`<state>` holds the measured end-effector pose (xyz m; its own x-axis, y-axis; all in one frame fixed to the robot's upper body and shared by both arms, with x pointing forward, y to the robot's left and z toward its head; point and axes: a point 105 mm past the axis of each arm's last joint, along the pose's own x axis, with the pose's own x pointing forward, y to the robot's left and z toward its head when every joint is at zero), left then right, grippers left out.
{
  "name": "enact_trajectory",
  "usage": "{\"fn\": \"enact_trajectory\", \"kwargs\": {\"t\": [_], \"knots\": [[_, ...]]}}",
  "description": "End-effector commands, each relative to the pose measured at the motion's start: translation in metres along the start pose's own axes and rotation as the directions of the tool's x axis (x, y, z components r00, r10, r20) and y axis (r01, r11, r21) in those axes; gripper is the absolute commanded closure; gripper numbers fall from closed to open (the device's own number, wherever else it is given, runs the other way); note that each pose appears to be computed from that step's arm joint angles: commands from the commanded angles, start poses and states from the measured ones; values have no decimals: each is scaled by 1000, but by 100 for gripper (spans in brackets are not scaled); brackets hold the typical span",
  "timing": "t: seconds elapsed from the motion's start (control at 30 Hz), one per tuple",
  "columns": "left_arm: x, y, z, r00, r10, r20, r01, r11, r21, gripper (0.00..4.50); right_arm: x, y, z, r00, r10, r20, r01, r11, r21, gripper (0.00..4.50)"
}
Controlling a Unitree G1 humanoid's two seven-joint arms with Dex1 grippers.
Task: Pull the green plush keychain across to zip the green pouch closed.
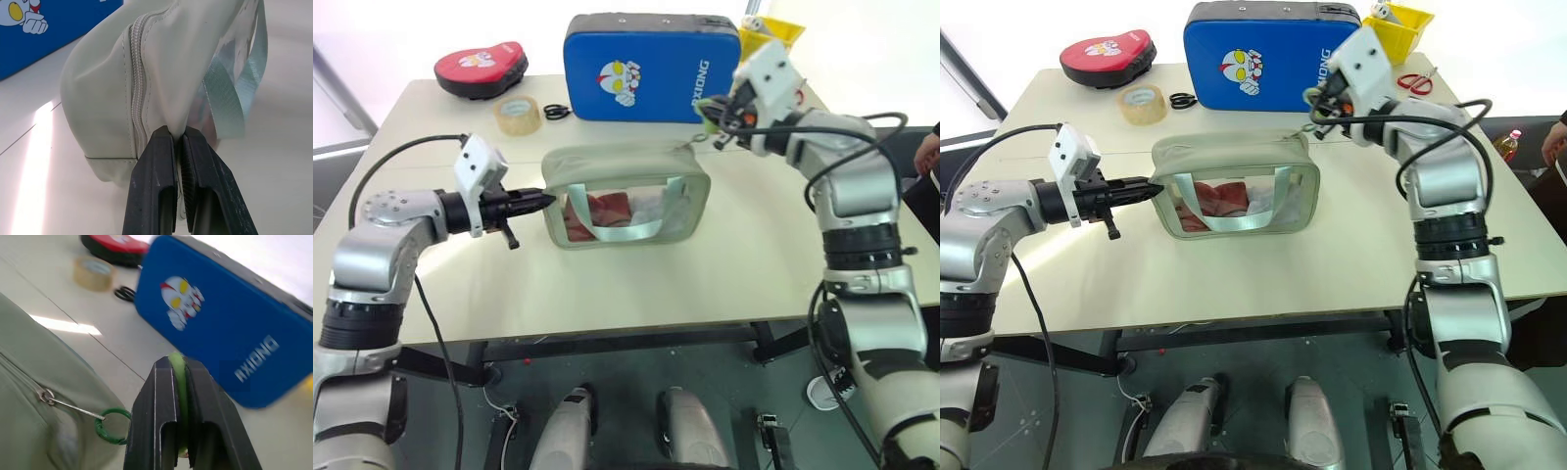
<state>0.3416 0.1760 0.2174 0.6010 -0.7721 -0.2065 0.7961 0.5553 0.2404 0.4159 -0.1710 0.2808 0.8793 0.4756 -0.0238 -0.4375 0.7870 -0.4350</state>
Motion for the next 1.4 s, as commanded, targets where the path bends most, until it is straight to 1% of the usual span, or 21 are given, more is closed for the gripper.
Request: {"fn": "enact_trajectory", "kwargs": {"t": [0.03, 0.1, 0.17, 0.23, 0.3, 0.43, 0.5, 0.6, 0.77, 0.8, 0.83, 0.87, 1.0, 1.07, 1.13, 1.17, 1.2, 1.23, 1.3, 1.37, 1.4], "knots": [[-4, 4, 10, 1000, 6, 22, -7, 999, 36, 450, -22, -33, -1, 987, -160, 11, 160, 987, 20, 444], [-3, 4, 9, 1000, 1, 18, -2, 999, 37, 450, -29, -39, -16, 978, -210, -23, 211, 976, 61, 444], [-2, 4, 9, 1000, -3, 18, 2, 999, 38, 450, -32, -36, -39, 972, -226, -71, 233, 965, 120, 444], [0, 4, 9, 1000, -6, 19, 6, 999, 40, 450, -30, -19, -66, 975, -192, -116, 213, 952, 221, 444], [2, 4, 10, 1000, -12, 21, 11, 999, 43, 450, -28, -2, -91, 972, -175, -160, 220, 917, 332, 444], [3, 5, 10, 1000, -16, 21, 15, 999, 46, 450, -21, 22, -118, 966, -160, -205, 241, 843, 481, 444], [3, 5, 10, 1000, -16, 21, 15, 999, 47, 450, -19, 27, -123, 963, -162, -213, 252, 820, 514, 444], [2, 4, 10, 1000, -14, 19, 13, 999, 49, 450, -15, 35, -120, 969, -150, -199, 237, 795, 558, 444], [1, 4, 10, 1000, -10, 20, 9, 999, 51, 450, -12, 40, -104, 982, -125, -142, 185, 789, 586, 444], [1, 4, 10, 1000, -8, 21, 7, 999, 51, 450, -12, 39, -99, 986, -111, -122, 162, 791, 590, 376], [0, 4, 10, 1000, -7, 21, 6, 999, 53, 450, -13, 38, -92, 991, -88, -98, 129, 798, 588, 341], [0, 4, 10, 1000, -6, 20, 5, 999, 54, 450, -15, 38, -87, 995, -62, -81, 98, 810, 578, 297], [-1, 5, 11, 1000, -2, 21, 0, 998, 59, 450, -27, 26, -72, 999, 0, -53, 27, 860, 509, 94], [-2, 6, 12, 1000, 1, 22, -3, 998, 61, 450, -35, 18, -65, 998, 43, -49, -16, 892, 452, 2], [-3, 7, 13, 1000, 6, 22, -8, 998, 66, 450, -45, 7, -48, 994, 108, -22, -92, 925, 369, 2], [-4, 8, 13, 1000, 8, 22, -10, 998, 69, 450, -51, 4, -35, 986, 166, 3, -159, 937, 311, 2], [-4, 8, 14, 1000, 12, 22, -13, 997, 72, 450, -57, 3, -21, 972, 233, 23, -231, 940, 251, 2], [-5, 9, 14, 1000, 14, 22, -15, 997, 73, 450, -61, 3, -13, 960, 278, 31, -278, 937, 214, 2], [-6, 12, 14, 999, 26, 23, -27, 997, 76, 450, -69, 9, 2, 922, 385, 41, -386, 909, 155, 2], [-7, 13, 18, 999, 30, 35, -33, 996, 81, 450, -76, 25, 20, 859, 511, 45, -513, 854, 93, 2], [-7, 14, 21, 999, 31, 42, -35, 996, 82, 414, -78, 32, 25, 833, 552, 42, -554, 829, 72, 0]]}}
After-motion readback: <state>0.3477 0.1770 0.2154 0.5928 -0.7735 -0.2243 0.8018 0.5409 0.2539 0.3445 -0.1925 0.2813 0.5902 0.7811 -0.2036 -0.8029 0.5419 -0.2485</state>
